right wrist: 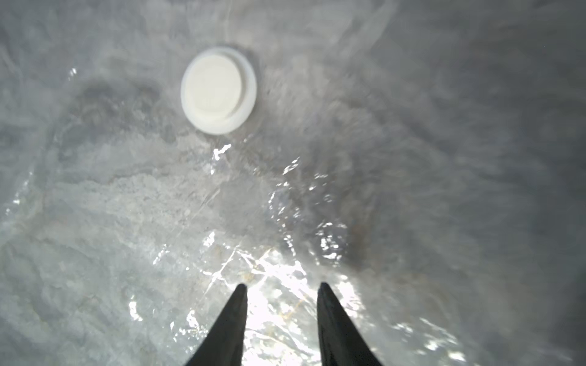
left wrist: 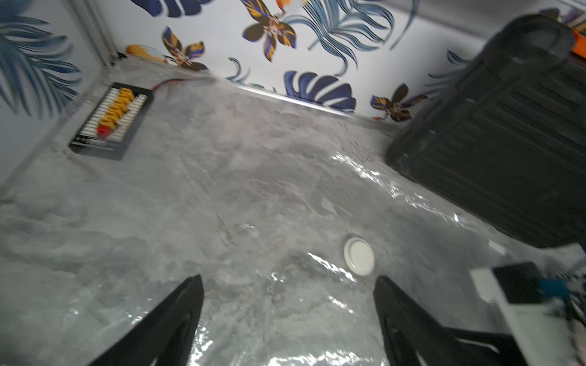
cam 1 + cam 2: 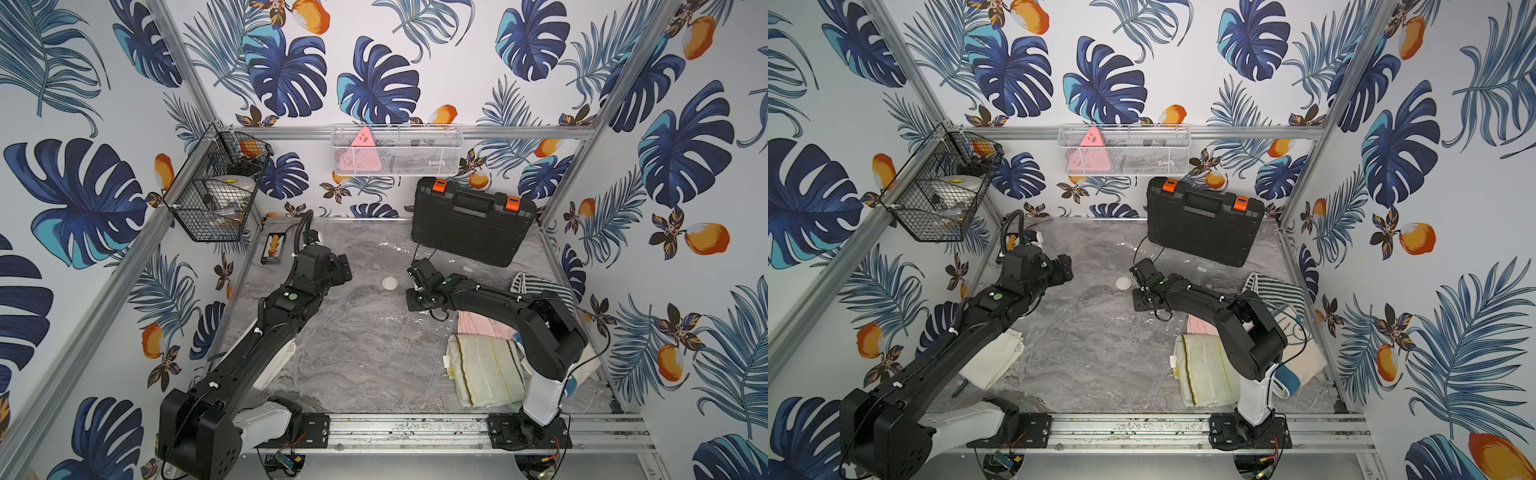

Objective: Place the folded towel into the vacuum bag
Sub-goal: Adjust the vacuum bag at the center of the board.

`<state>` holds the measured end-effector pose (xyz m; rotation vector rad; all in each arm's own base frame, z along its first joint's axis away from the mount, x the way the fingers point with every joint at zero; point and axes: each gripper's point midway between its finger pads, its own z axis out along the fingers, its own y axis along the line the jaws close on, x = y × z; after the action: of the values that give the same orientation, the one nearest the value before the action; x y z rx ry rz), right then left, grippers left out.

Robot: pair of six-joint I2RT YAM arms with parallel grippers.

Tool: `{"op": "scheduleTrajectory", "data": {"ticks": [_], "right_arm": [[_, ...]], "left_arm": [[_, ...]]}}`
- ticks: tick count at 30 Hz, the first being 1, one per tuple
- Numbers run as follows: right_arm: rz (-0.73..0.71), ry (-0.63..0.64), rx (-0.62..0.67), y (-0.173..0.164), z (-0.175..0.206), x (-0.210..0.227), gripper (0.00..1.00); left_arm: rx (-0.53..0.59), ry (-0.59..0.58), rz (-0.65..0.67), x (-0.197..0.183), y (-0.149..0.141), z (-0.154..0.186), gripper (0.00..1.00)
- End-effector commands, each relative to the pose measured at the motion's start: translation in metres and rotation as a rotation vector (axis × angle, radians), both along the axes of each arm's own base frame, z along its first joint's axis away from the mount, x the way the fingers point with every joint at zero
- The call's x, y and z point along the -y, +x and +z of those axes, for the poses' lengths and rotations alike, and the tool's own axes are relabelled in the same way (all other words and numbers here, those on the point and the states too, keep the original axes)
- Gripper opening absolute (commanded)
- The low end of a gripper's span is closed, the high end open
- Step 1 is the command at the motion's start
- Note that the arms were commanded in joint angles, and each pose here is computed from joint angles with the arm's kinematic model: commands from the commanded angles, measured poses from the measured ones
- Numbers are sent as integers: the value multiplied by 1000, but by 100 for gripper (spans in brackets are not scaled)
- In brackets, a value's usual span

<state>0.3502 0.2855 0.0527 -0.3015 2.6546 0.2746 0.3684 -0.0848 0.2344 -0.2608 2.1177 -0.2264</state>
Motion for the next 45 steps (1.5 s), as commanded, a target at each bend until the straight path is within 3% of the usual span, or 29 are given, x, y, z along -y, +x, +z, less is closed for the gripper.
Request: {"op": "scheduleTrajectory", "data": {"ticks": [1, 6, 14, 20, 25, 28, 30, 32, 35, 37, 40, 45], "right_arm": [[-27, 28, -78, -10, -15, -9, 39], [-72, 25, -161, -26, -43, -14, 39], [-128, 13, -216, -75, -63, -27, 37], [-143, 79, -205, -117, -49, -52, 37], [21, 226, -279, -135, -12, -85, 39], [42, 302, -220, -107, 34, -58, 40], [-17, 331, -207, -76, 55, -21, 44], [-84, 241, -127, -37, 74, 27, 53], [-246, 1, -72, 4, 75, 110, 65], [-334, -87, -39, 18, 74, 147, 73], [-434, -82, -26, 37, 63, 182, 80], [-462, -71, -119, 62, 26, 195, 88]], "left_arm": [[-90, -70, -111, 32, -25, -20, 89], [-135, -130, -171, 51, -43, -40, 93], [-171, -118, -171, 47, -52, -44, 94], [-211, -114, -122, 39, -58, -60, 94], [-235, -124, -106, 36, -63, -64, 93], [-250, -95, -108, 33, -66, -62, 91], [-277, -118, -126, 39, -70, -67, 88], [-293, -148, -158, 53, -77, -75, 85], [-312, -175, -185, 74, -86, -86, 85], [-326, -205, -212, 87, -91, -90, 85], [-341, -210, -239, 99, -99, -96, 85], [-402, -234, -234, 101, -110, -114, 86]]}}
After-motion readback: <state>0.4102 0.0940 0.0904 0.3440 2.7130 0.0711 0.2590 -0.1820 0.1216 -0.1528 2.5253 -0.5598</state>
